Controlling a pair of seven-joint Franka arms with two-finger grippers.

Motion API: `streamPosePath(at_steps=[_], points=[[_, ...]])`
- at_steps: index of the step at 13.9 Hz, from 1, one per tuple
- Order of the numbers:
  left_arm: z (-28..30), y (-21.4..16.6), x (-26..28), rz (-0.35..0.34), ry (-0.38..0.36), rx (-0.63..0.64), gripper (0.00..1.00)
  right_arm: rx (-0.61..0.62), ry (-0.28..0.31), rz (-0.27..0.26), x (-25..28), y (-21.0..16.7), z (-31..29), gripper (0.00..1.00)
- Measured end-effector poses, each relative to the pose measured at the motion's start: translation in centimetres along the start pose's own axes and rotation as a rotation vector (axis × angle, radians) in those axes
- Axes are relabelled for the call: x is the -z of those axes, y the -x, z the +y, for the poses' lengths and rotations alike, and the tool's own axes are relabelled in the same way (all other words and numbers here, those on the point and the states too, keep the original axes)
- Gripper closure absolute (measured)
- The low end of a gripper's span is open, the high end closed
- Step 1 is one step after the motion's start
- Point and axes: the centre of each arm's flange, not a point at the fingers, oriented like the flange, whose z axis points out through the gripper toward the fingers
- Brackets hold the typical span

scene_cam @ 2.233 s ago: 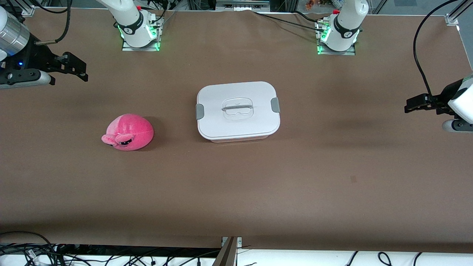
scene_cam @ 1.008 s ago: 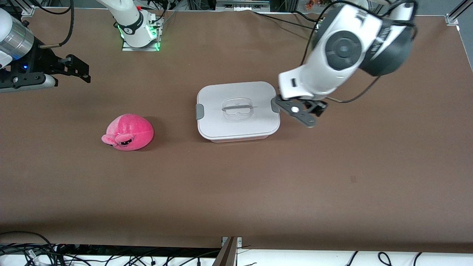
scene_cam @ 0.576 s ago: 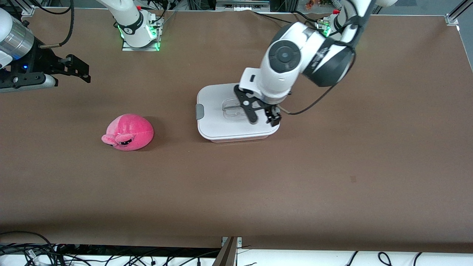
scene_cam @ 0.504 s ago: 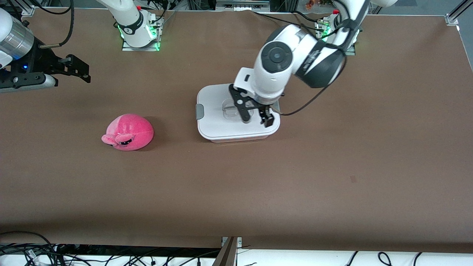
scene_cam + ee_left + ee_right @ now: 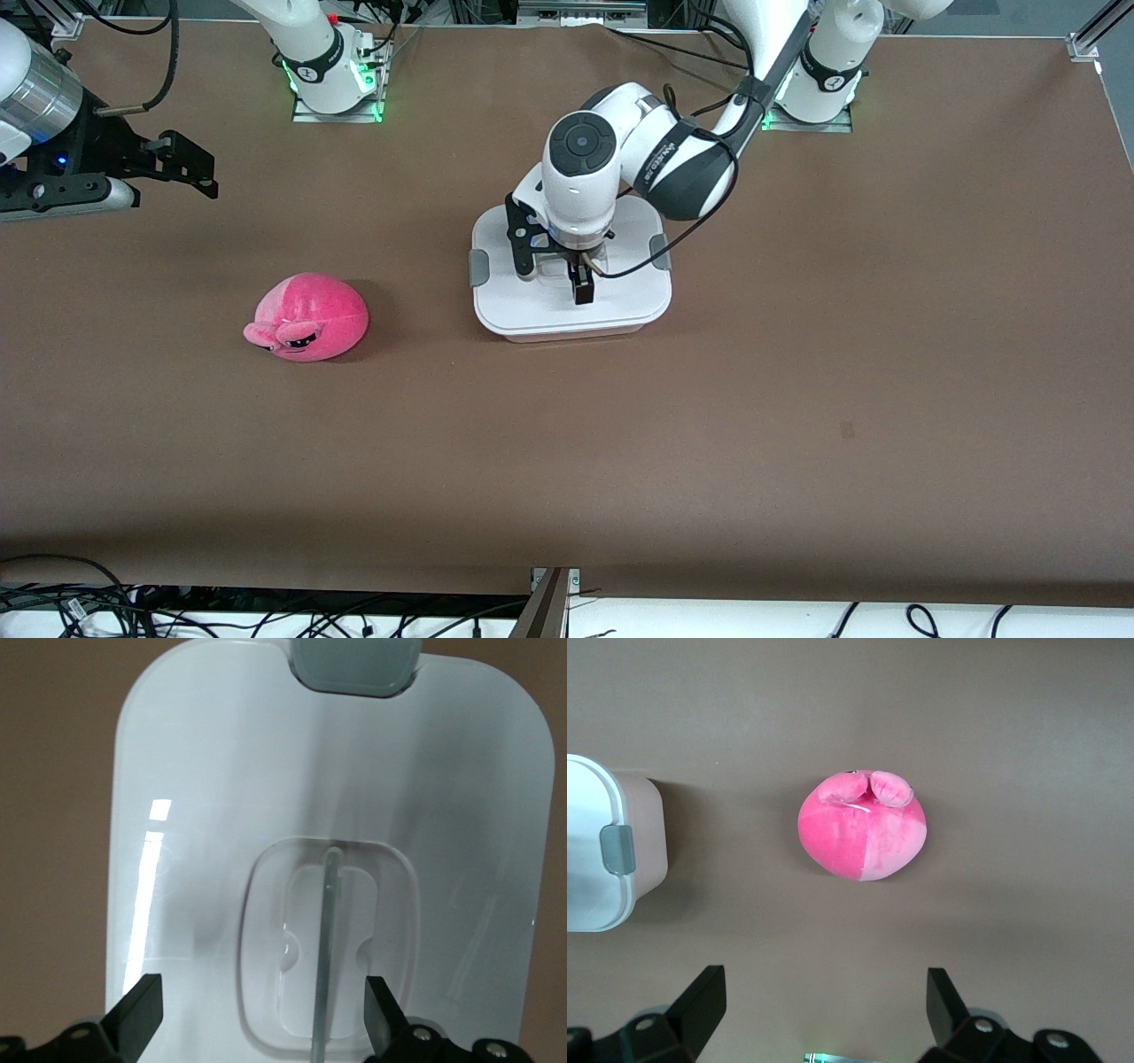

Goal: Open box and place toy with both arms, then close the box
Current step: 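Reach the left gripper over the white lid and lower onto its handle, then close the left gripper on the lid handle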

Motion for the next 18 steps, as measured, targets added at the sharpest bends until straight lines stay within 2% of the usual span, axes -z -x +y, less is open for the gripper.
streamPosePath(at_steps=[6, 8, 10, 15, 18], points=[[0.9, -0.1, -1.0, -0.02, 0.009, -0.02, 0.0, 0.002, 0.0, 0.0, 0.0, 0.0, -0.1, 0.0], [1.1, -0.2, -1.1, -0.026, 0.006, -0.027, 0.19, 0.002, 0.0, 0.0, 0.0, 0.0, -0.1, 0.0], [1.2, -0.3, -1.1, -0.026, 0.003, -0.031, 0.43, 0.002, 0.0, 0.0, 0.0, 0.0, -0.1, 0.0], [2.1, -0.7, -0.9, -0.031, 0.007, -0.044, 0.93, 0.002, 0.0, 0.0, 0.0, 0.0, -0.1, 0.0], [2.4, -0.8, -0.7, -0.035, 0.009, -0.048, 0.93, 0.002, 0.0, 0.001, 0.0, 0.0, -0.1, 0.0]])
